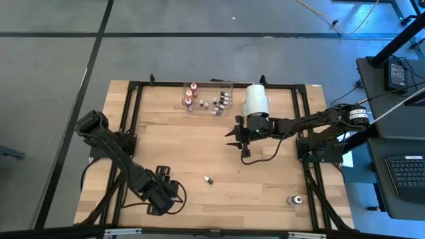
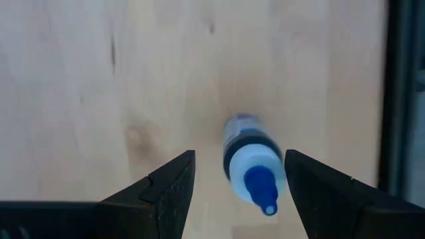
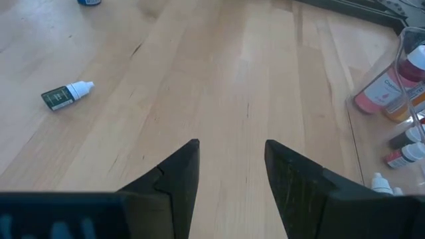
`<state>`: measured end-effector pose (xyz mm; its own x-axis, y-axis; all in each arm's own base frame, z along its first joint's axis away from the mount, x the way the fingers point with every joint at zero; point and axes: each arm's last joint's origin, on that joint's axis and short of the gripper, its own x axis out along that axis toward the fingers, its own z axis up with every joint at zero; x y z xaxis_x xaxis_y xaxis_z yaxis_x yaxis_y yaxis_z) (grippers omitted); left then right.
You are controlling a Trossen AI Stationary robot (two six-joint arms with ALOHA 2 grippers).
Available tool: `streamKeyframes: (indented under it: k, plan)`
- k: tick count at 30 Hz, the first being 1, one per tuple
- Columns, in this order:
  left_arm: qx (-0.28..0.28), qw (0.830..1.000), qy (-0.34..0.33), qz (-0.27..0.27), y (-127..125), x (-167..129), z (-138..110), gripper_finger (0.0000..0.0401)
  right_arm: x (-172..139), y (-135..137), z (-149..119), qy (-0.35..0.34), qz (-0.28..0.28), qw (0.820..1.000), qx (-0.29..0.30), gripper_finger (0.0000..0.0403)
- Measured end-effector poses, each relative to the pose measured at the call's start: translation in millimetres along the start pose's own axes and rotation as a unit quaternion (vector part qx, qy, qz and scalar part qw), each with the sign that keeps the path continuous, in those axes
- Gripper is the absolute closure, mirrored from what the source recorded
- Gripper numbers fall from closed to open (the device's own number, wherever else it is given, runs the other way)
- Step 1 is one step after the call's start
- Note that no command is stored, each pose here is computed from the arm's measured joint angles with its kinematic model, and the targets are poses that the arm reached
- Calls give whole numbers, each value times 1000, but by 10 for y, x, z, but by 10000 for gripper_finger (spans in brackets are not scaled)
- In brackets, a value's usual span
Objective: Pick & Place food coloring
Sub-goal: Put the blue food coloring bottle into the transparent bin
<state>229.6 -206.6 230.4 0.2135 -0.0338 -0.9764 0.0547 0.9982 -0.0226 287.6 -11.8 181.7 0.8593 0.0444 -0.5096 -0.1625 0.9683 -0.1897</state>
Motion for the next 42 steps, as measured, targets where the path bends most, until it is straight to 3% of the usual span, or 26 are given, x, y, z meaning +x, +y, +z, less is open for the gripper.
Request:
streamKeyframes:
  k: [11, 19, 42]
  plan:
    - [10, 1000, 12, 17, 33, 40, -45, 175, -1, 9, -31, 16, 5, 1000, 5, 230]
    - [9, 999, 44, -22, 6, 39, -67, 175, -2, 18, -61, 32, 9, 999, 7, 230]
    - [8, 999, 36, -27, -1, 39, -48, 175, -2, 18, -62, 32, 9, 999, 20, 230]
